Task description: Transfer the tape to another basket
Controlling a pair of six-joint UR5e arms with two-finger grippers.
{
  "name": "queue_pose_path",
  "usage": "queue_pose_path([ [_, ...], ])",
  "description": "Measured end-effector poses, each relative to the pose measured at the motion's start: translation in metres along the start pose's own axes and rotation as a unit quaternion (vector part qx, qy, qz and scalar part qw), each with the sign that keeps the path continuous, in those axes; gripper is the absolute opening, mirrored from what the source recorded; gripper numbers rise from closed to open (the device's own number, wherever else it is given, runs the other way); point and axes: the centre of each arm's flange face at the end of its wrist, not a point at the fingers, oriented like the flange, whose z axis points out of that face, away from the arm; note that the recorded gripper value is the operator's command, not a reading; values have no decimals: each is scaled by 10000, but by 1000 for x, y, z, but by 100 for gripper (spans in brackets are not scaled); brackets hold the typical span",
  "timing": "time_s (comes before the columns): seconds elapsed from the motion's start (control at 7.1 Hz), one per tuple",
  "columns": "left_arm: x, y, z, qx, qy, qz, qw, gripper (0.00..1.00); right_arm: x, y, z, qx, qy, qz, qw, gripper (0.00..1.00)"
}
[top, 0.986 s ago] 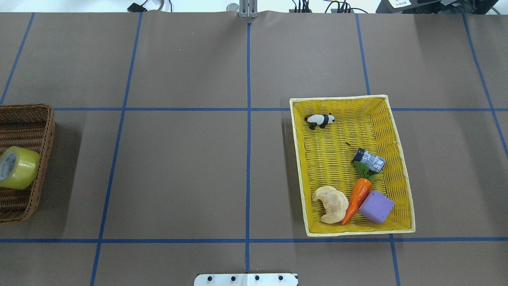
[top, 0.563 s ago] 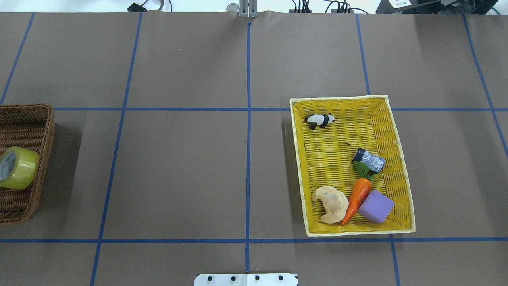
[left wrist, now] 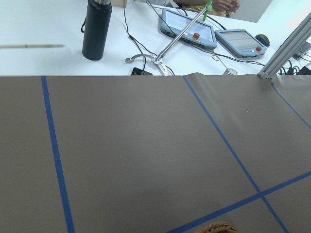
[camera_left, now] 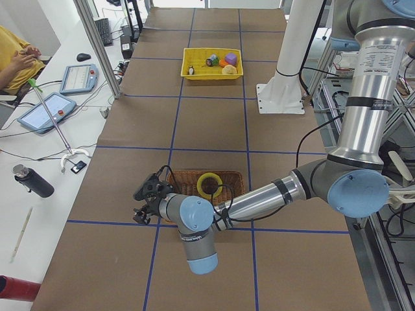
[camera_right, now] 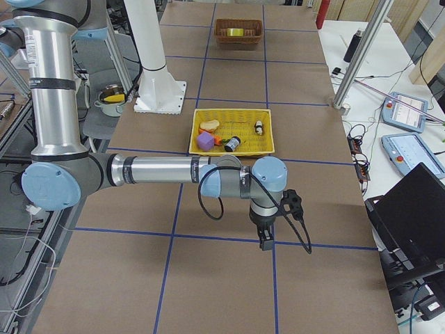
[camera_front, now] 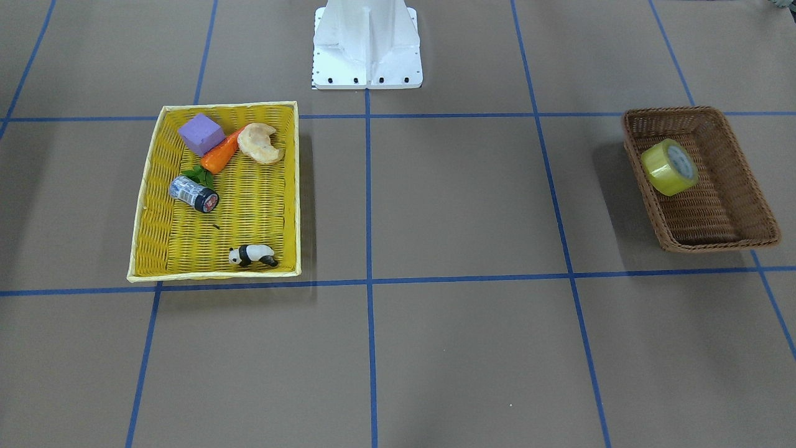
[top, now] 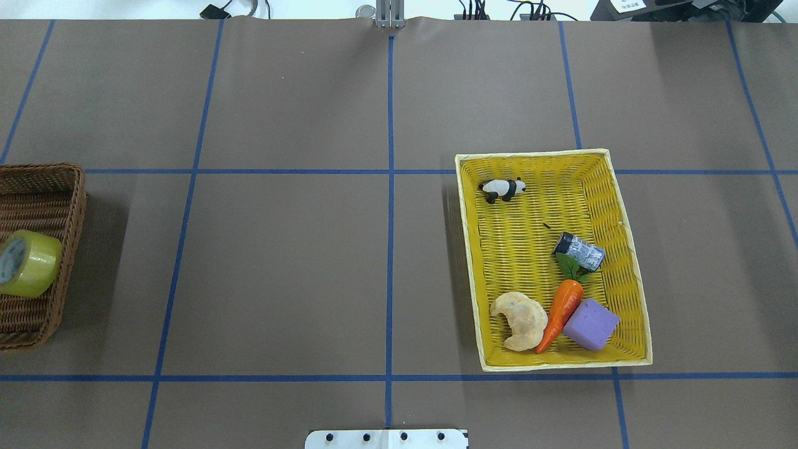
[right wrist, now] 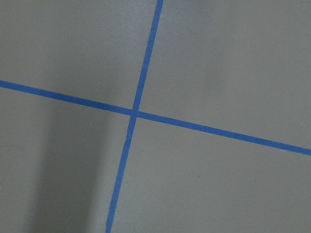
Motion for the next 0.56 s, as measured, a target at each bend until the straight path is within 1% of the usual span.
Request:
queue_pose_path([
  [0.14, -15, -3, -1, 29, -554, 688, 9961, 99, 0, 1, 1, -7, -2, 6, 10000, 100],
  [0.28, -29, -5, -2, -27, -1080, 1312, 9855, 99, 1, 2, 1, -11, -4, 8, 10000, 100],
  [0.42, -41, -6, -3, -189, -1533, 1810, 9713, 99, 1, 2, 2, -14, -7, 8, 10000, 100],
  [0.56, -52, -4, -3, -469, -1820, 2021, 9612, 99, 1, 3, 2, -23, -8, 10, 10000, 100],
])
